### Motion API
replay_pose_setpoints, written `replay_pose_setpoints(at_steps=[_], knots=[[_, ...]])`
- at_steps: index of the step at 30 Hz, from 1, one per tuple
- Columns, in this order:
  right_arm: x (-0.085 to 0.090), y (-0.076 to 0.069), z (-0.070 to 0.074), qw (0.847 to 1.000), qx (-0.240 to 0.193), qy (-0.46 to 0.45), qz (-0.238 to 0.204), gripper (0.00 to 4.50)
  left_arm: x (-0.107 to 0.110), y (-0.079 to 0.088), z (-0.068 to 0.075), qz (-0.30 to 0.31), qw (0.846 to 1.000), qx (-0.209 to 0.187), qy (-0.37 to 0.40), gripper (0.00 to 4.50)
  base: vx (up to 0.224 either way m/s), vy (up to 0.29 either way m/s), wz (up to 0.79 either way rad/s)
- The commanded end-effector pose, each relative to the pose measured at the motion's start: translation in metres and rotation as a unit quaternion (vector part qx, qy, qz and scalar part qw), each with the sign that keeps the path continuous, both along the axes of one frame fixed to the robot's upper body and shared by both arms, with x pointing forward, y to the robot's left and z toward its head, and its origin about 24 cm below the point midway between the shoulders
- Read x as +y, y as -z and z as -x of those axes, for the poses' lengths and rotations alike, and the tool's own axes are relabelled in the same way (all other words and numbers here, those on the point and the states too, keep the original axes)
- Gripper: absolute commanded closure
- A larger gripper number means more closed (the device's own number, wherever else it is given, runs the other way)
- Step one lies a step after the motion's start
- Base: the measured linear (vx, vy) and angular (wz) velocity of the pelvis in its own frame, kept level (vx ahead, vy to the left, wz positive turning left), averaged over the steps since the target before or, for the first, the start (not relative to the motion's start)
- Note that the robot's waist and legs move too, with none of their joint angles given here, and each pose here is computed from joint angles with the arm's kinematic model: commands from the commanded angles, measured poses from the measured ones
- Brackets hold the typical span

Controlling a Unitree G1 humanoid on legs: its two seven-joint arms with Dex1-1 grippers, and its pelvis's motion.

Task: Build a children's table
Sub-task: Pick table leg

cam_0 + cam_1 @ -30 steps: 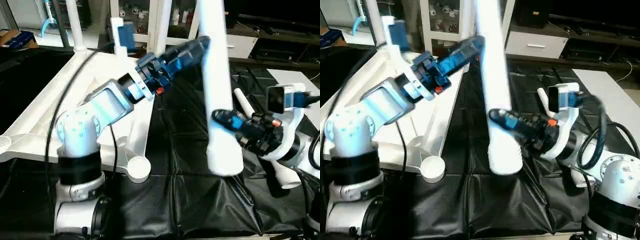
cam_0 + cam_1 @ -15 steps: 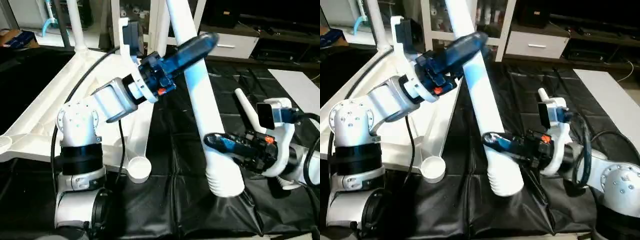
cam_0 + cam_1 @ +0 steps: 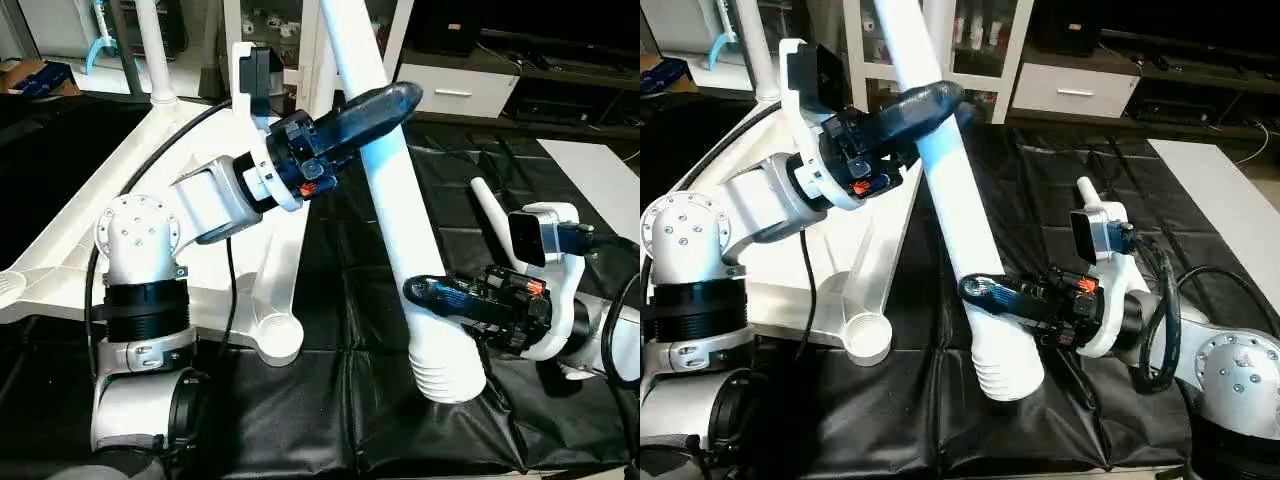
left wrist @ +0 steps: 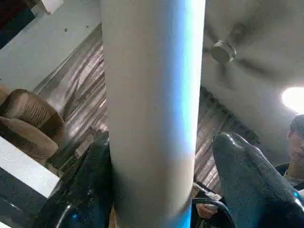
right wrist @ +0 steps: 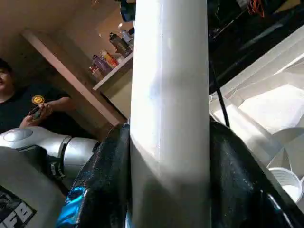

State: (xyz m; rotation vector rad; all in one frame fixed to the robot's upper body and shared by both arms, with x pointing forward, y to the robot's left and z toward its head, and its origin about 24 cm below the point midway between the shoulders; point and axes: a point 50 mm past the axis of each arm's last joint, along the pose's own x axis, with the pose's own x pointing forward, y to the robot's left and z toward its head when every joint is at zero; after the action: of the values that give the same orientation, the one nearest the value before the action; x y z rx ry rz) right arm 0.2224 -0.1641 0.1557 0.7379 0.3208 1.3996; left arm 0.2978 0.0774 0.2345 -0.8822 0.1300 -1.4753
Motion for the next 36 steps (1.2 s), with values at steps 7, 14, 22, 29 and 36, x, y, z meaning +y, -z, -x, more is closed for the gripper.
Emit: replay_pose_setpoints(at_steps=[7, 14, 22, 29, 36], knots=[[-0.003, 0.002, -0.001, 1.000, 0.001, 0.016, 0.014, 2.65, -0.007, -0.005, 0.000, -0.008, 1.000, -0.006, 0.009, 2.04, 0.000, 0.000, 0.00], [-0.003, 0.004, -0.002, 1.000, -0.001, 0.019, 0.018, 2.65, -0.006, -0.004, -0.002, -0.006, 1.000, 0.000, 0.002, 2.71, 0.000, 0.000, 0.00], [-0.002, 0.007, -0.008, 0.997, -0.016, 0.058, 0.053, 1.93, -0.003, -0.005, -0.005, -0.015, 1.000, -0.003, -0.020, 2.78, 0.000, 0.000, 0.00], [-0.007, 0.003, -0.017, 0.990, -0.048, 0.093, 0.100, 1.40, -0.001, -0.008, -0.009, -0.063, 0.995, -0.026, -0.069, 2.78, 0.000, 0.000, 0.00], [-0.016, -0.012, -0.041, 0.944, -0.145, 0.180, 0.235, 0.75, -0.002, -0.003, -0.027, -0.238, 0.939, -0.075, -0.238, 2.78, 0.000, 0.000, 0.00]])
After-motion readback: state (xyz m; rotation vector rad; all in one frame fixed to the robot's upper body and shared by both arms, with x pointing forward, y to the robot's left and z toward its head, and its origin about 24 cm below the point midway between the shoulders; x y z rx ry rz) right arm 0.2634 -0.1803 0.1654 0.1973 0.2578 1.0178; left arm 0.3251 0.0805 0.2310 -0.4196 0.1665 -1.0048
